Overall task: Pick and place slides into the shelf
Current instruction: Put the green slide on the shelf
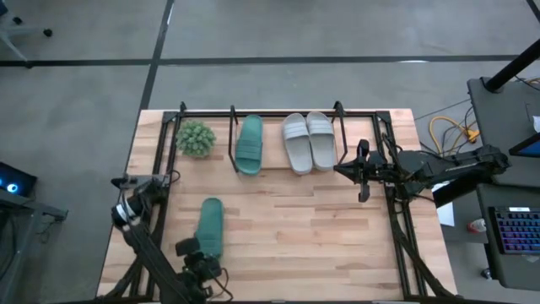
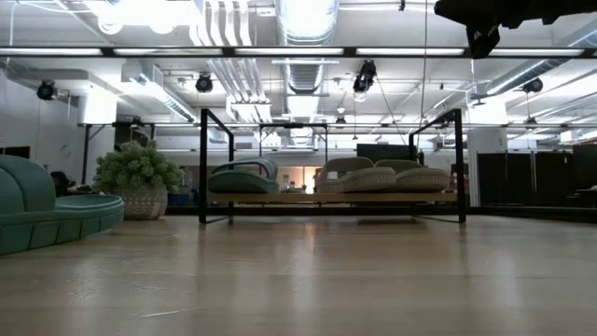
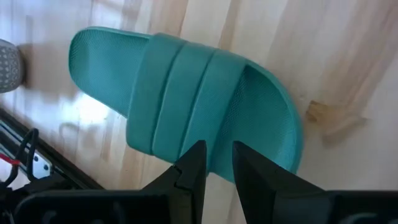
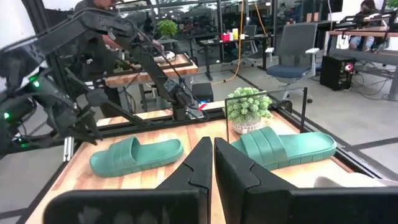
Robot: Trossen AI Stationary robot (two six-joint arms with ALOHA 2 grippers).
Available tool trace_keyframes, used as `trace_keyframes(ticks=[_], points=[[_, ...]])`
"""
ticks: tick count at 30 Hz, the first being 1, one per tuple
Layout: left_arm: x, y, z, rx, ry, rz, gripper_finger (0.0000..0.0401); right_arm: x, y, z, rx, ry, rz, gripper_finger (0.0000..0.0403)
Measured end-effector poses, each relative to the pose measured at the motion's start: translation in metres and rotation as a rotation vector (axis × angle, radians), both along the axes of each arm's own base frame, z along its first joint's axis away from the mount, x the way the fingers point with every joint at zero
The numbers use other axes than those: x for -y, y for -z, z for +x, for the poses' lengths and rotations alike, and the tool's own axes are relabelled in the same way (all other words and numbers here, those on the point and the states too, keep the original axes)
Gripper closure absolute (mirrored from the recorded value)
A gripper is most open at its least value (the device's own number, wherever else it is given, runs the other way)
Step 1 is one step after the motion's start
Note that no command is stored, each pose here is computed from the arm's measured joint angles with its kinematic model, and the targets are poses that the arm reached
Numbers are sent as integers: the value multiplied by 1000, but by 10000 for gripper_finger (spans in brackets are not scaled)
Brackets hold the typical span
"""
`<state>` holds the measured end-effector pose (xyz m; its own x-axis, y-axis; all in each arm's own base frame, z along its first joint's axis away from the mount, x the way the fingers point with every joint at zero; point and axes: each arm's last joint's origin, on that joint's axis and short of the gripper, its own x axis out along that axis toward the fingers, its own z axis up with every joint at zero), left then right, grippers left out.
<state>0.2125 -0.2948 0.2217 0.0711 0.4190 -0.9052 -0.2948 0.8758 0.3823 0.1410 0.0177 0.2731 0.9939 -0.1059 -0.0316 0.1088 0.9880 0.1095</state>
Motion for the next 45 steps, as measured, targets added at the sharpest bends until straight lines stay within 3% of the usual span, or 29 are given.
trace_keyframes(ticks=[12,19,30,34,38,45], points=[[10,36,3,-66,-5,75,338,0,0,0,-1,0,-16,394],[11,57,4,-72,-94,134,338,0,-1,0,9,0,-13,394],[8,78,6,-107,-106,197,338,0,-1,0,9,0,-13,394],[5,79,9,-103,-110,203,349,0,-1,0,9,-1,-13,394],[2,74,13,-98,-120,193,392,0,-1,0,8,0,-14,394],[-5,50,17,-34,-117,155,401,0,-1,0,7,0,-14,394]])
